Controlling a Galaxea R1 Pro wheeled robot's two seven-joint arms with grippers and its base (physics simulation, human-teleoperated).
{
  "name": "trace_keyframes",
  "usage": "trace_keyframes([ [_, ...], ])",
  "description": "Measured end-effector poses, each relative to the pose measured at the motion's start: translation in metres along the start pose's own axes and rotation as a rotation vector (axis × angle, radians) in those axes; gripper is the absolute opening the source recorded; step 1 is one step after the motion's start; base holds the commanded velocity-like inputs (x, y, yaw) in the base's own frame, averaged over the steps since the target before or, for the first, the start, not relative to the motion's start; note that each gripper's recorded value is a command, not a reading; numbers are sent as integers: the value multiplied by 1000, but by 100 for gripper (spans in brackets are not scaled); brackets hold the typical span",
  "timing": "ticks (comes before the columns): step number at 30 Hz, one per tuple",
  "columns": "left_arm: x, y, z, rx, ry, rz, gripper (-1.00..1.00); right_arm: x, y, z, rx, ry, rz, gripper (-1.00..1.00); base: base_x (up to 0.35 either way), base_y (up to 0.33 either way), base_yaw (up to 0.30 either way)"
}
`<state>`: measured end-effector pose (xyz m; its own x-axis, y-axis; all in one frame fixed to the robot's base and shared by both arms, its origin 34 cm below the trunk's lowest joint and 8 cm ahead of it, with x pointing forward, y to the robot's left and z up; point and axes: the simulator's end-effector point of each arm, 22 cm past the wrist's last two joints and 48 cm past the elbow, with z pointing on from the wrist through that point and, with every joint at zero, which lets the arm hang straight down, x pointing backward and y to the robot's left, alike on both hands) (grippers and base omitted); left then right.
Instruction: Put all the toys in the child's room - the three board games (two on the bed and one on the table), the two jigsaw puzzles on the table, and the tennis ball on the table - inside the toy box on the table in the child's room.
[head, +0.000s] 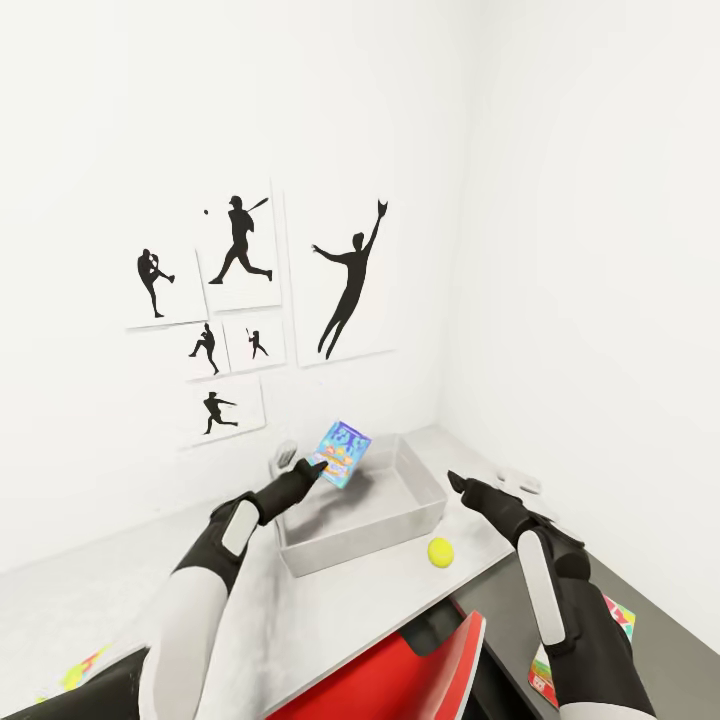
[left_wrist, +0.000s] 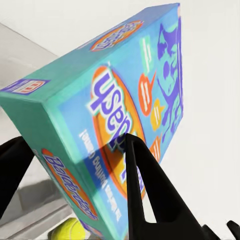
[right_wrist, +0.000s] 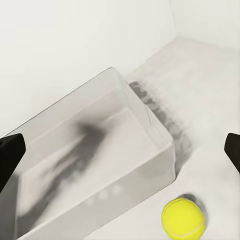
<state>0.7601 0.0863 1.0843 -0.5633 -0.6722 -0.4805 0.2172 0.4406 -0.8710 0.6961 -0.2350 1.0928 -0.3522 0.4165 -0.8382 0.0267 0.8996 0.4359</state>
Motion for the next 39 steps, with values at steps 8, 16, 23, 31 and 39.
trace_keyframes([
  [8,10,50,1,-165,-81,42,-100,-8,3,-3,-4,-19,-4,100,0,0,0],
  [16,16,85,-6,-307,-104,46,-100,-12,6,-12,-11,-40,-15,100,0,0,0],
  [23,24,89,-6,-317,-90,32,-100,-11,5,-16,-9,-43,-17,100,0,0,0],
  [31,29,85,-5,-291,-86,12,-100,-11,3,-16,-6,-45,-14,100,0,0,0],
  [39,20,68,-2,-203,-137,-72,-100,-10,2,-16,-5,-43,-14,100,0,0,0],
])
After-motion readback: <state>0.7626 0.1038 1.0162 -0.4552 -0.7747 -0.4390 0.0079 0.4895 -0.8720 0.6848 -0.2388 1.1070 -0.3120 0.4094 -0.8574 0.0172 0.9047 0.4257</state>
